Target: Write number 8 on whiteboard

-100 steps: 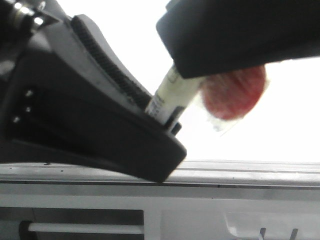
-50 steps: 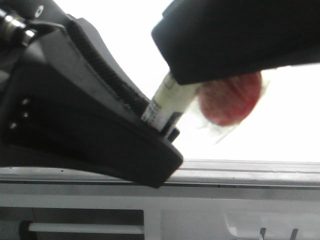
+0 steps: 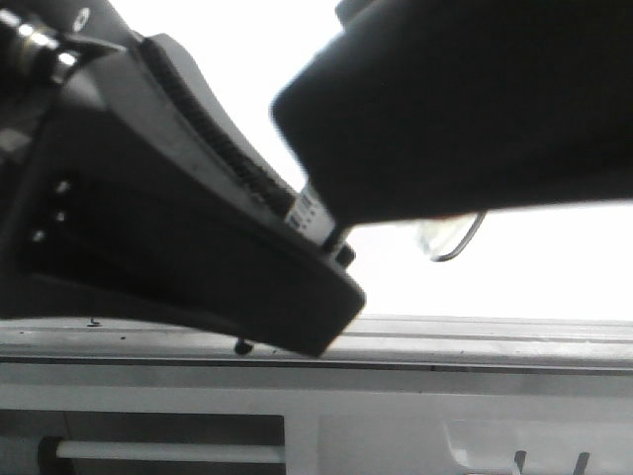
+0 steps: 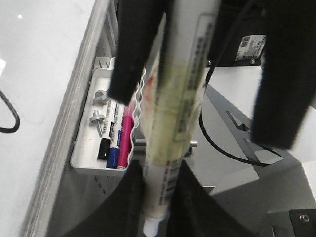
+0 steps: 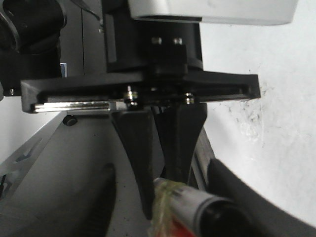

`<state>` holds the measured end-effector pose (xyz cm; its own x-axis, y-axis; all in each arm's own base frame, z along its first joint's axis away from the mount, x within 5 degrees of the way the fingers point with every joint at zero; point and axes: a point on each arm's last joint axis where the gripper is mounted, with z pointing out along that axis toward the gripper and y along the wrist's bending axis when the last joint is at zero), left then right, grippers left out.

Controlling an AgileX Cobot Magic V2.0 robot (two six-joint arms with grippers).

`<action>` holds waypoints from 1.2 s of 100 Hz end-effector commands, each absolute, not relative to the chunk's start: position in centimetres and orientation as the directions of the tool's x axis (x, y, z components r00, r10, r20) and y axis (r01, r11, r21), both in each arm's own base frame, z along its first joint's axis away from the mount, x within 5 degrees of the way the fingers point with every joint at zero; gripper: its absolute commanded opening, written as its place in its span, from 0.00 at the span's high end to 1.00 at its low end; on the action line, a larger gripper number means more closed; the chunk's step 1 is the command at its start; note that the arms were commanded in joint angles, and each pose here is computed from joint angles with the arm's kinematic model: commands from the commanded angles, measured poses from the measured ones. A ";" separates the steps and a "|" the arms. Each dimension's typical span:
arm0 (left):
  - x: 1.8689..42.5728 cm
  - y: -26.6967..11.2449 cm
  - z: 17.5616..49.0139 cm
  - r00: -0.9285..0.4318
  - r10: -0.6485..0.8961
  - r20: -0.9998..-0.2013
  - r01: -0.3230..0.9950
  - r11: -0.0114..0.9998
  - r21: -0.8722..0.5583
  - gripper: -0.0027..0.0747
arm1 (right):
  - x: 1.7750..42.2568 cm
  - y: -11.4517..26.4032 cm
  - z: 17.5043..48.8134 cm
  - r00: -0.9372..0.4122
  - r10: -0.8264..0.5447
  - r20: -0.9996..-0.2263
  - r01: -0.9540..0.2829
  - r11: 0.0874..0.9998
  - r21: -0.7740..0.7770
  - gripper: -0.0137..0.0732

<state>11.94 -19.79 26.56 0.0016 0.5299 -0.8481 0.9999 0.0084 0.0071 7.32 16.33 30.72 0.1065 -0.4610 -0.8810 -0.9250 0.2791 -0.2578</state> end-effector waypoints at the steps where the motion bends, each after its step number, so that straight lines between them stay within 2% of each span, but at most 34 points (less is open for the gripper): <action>1: 12.1 -20.1 28.2 -0.036 0.465 -0.884 0.999 0.050 -0.015 0.99 | 7.5 16.7 32.9 0.170 -0.355 -0.919 -0.905 0.313 -0.288 0.28; 21: 12.1 -20.1 28.2 -0.064 0.464 -0.884 0.997 0.060 -0.041 0.99 | 7.7 16.2 33.2 0.170 -0.343 -0.924 -0.896 0.336 -0.290 0.26; 55: 11.6 -20.0 28.0 -0.064 0.487 -0.871 0.998 0.019 -0.063 0.99 | 8.3 11.7 35.8 0.208 -0.251 -0.945 -0.795 0.520 -0.313 0.26; 77: 11.7 -19.6 27.1 -0.125 0.524 -0.843 0.992 0.066 -0.106 0.99 | 7.2 9.9 37.2 0.269 -0.166 -0.949 -0.766 0.561 -0.315 0.29; 84: 11.6 -19.4 26.5 -0.155 0.538 -0.829 0.988 0.091 -0.126 0.99 | 7.0 9.6 37.6 0.288 -0.139 -0.947 -0.758 0.571 -0.314 0.36; 91: 11.7 -19.2 26.0 -0.192 0.543 -0.817 0.981 0.126 -0.147 0.99 | 6.9 9.5 37.9 0.304 -0.117 -0.945 -0.752 0.579 -0.314 0.48; 109: 12.2 -19.0 25.5 -0.269 0.526 -0.807 0.958 0.231 -0.169 0.99 | 6.9 9.4 38.1 0.320 -0.095 -0.943 -0.746 0.588 -0.313 0.92; 120: 13.0 -19.0 25.7 -0.339 0.463 -0.819 0.922 0.337 -0.192 0.99 | 6.9 9.4 38.1 0.320 -0.095 -0.943 -0.746 0.588 -0.313 0.92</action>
<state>12.30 -18.82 24.33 -0.2647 0.5664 -0.7805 0.9594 0.2362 -0.1540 6.92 9.72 36.07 0.2414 -0.1810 -0.9534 -0.7795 0.5490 -0.3016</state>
